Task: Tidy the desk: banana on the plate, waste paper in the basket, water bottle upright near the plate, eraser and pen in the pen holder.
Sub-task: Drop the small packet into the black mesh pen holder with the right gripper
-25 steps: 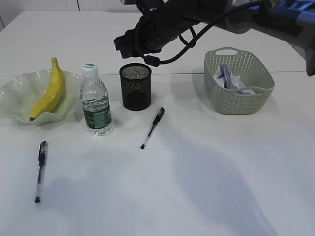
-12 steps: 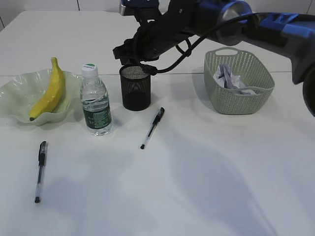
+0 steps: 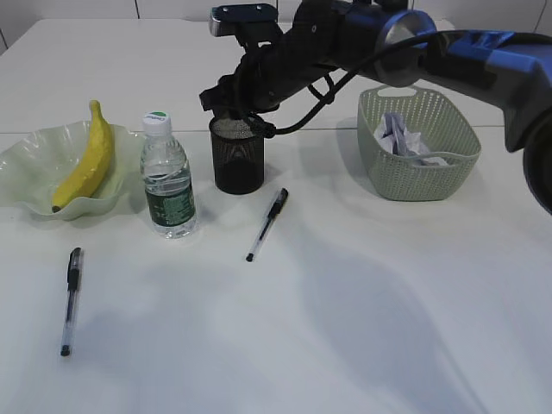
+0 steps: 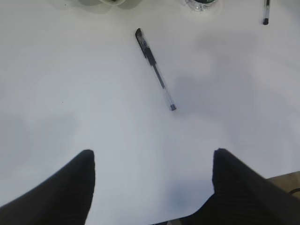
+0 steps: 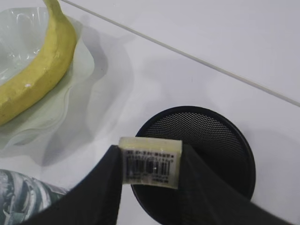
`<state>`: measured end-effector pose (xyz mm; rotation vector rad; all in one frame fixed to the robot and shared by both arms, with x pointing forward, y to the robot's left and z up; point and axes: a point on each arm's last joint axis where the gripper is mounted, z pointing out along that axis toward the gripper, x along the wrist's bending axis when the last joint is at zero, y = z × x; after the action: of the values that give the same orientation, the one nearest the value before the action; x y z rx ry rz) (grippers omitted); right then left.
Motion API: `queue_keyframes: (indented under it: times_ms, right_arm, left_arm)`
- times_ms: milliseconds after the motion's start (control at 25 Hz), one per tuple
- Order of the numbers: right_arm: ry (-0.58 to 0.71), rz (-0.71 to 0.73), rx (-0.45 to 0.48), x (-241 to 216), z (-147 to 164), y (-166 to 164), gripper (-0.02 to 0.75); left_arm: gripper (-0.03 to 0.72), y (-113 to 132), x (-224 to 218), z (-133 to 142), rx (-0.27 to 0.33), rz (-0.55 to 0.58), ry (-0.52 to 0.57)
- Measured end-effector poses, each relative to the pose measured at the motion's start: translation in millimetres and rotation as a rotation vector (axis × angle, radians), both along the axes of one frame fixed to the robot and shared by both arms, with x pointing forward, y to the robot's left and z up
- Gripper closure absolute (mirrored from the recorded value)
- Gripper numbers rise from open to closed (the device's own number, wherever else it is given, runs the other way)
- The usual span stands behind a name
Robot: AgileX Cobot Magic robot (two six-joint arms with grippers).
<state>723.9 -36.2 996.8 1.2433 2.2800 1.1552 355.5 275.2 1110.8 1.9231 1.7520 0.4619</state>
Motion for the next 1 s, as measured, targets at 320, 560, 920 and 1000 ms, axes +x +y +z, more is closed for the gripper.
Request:
queue_keyframes:
  times_ms: [320,560,920,1000]
  right_arm:
    - [-0.013,-0.004,-0.001,1.3,-0.9,-0.1,0.478]
    - [-0.019,-0.005,-0.005,1.7,-0.7,-0.3,0.478]
    - [-0.045,-0.01,-0.011,3.4,0.4,-0.9,0.479]
    - [-0.047,-0.009,-0.016,3.5,0.3,-1.2,0.479]
  left_arm:
    - [0.129,0.0,0.0,0.0,0.0,0.0,0.0]
    - [0.129,0.0,0.0,0.0,0.0,0.0,0.0]
    - [0.129,0.0,0.0,0.0,0.0,0.0,0.0]
    - [0.129,0.0,0.0,0.0,0.0,0.0,0.0]
